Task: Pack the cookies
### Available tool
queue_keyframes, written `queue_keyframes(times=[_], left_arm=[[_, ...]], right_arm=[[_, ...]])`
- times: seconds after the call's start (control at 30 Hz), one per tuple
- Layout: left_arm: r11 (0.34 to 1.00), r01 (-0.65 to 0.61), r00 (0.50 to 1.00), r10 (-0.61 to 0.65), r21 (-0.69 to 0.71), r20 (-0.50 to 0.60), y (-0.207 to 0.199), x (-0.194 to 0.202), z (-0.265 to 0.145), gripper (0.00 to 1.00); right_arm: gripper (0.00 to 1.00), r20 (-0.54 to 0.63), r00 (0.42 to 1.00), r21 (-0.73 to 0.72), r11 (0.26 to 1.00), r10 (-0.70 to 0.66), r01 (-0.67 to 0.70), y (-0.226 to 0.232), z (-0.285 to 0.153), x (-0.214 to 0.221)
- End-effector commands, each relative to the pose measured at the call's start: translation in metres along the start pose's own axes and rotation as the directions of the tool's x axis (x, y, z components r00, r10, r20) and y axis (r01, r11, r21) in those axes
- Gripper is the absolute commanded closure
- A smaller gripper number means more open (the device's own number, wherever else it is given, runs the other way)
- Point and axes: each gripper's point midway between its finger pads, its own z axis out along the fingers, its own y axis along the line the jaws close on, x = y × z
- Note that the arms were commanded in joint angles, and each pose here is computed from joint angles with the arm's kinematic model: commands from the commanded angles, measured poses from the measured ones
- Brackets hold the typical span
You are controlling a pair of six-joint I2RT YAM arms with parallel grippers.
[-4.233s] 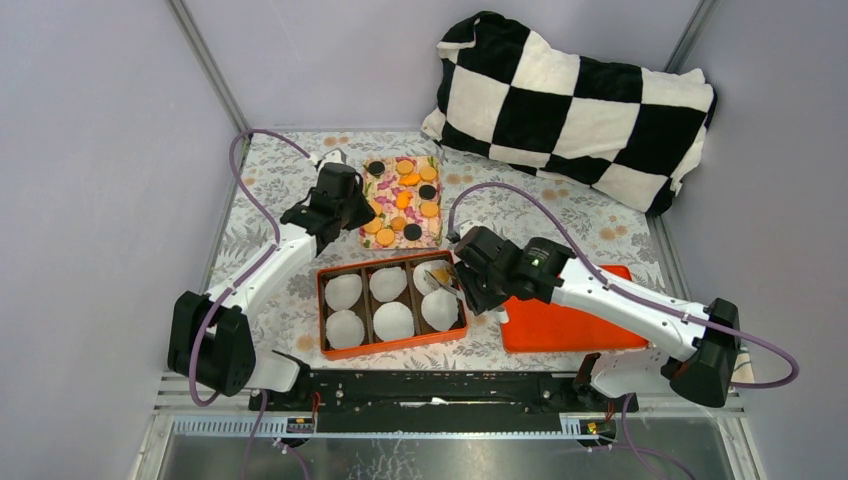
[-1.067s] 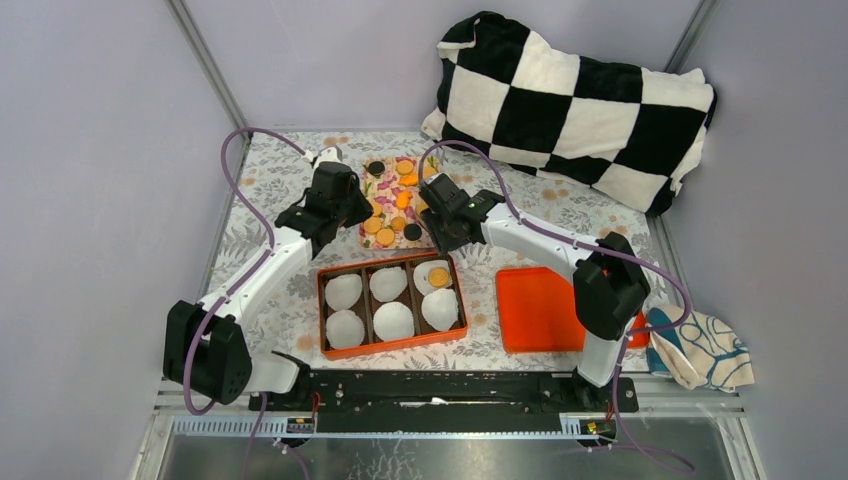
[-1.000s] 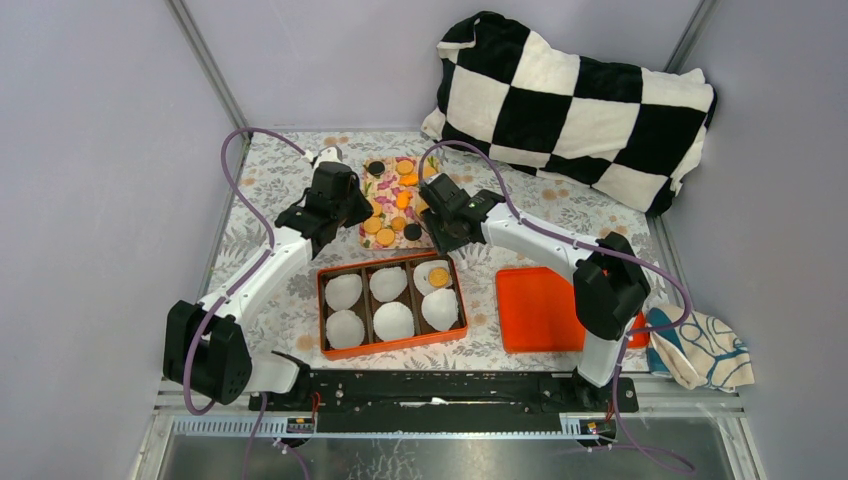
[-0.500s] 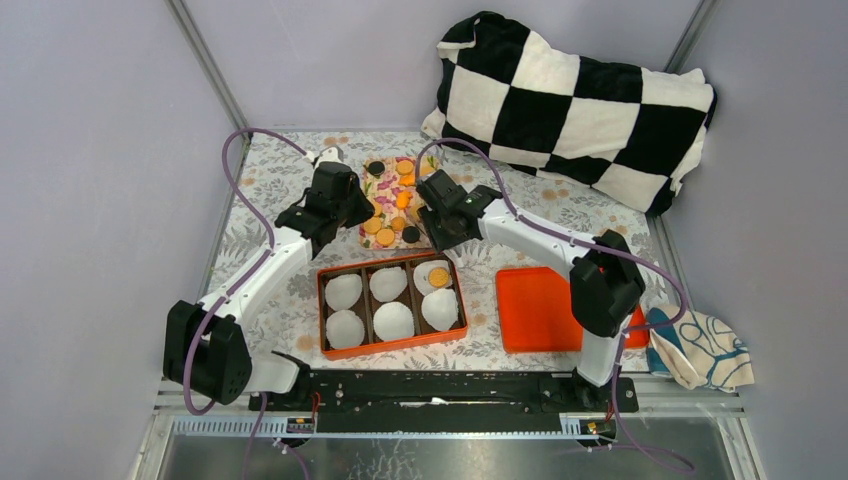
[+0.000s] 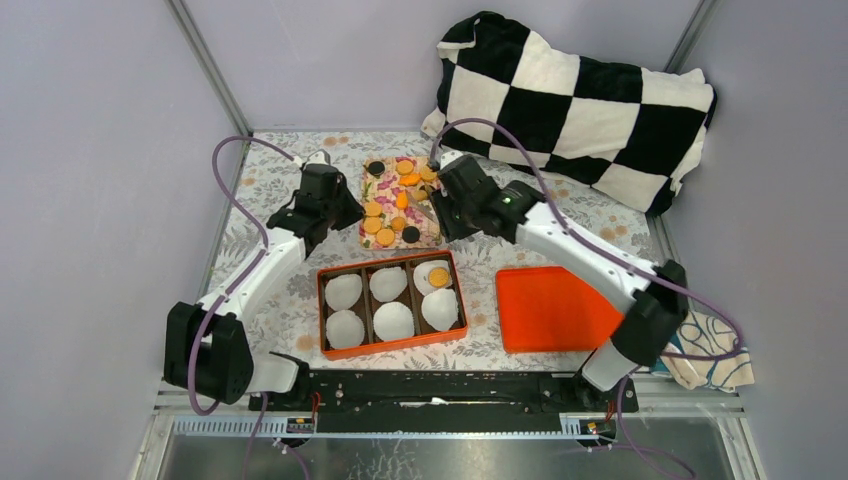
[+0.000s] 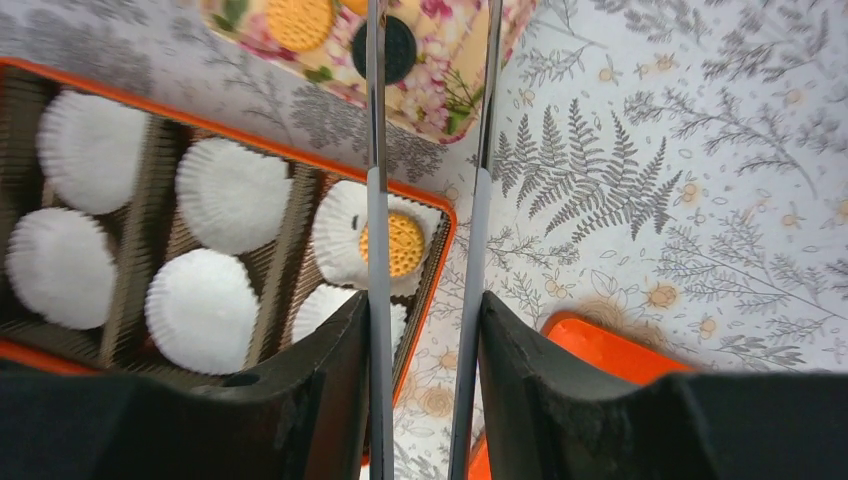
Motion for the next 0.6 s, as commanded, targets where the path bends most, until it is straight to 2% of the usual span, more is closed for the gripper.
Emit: queue_keyframes(times=[0.0, 0.1, 0.27, 0.4, 0.57], left_arm=[[0.999, 0.025, 0.999, -0.026, 0.025, 0.029, -0.002, -0.010, 0.000, 0.79], [0.999, 0.030, 0.999, -0.031, 0.012, 0.045, 0.000, -0.017, -0.001, 0.79], [0.999, 0.031, 0.998, -0.030, -0.012, 0.053, 0.002, -0.025, -0.003, 0.79], [0.999, 0.035, 0.998, -0.034, -0.010, 0.059, 0.002, -0.026, -0.006, 0.79], [0.999, 0.033, 0.998, -0.033, -0.003, 0.055, 0.000, -0.025, -0.007, 0.79]], right_arm=[[1.00, 0.117, 0.991, -0.097, 0.993, -0.057, 0.069, 0.025, -0.062, -0.013], [1.00, 0.093, 0.988, -0.177, 0.975, -0.120, 0.135, 0.054, -0.081, 0.004], [1.00, -0.026, 0.978, -0.318, 0.929, -0.209, 0.190, 0.098, -0.088, 0.057], [1.00, -0.071, 0.968, -0.339, 0.919, -0.240, 0.203, 0.112, -0.084, 0.083], [1.00, -0.073, 0.966, -0.307, 0.927, -0.247, 0.214, 0.111, -0.071, 0.086]])
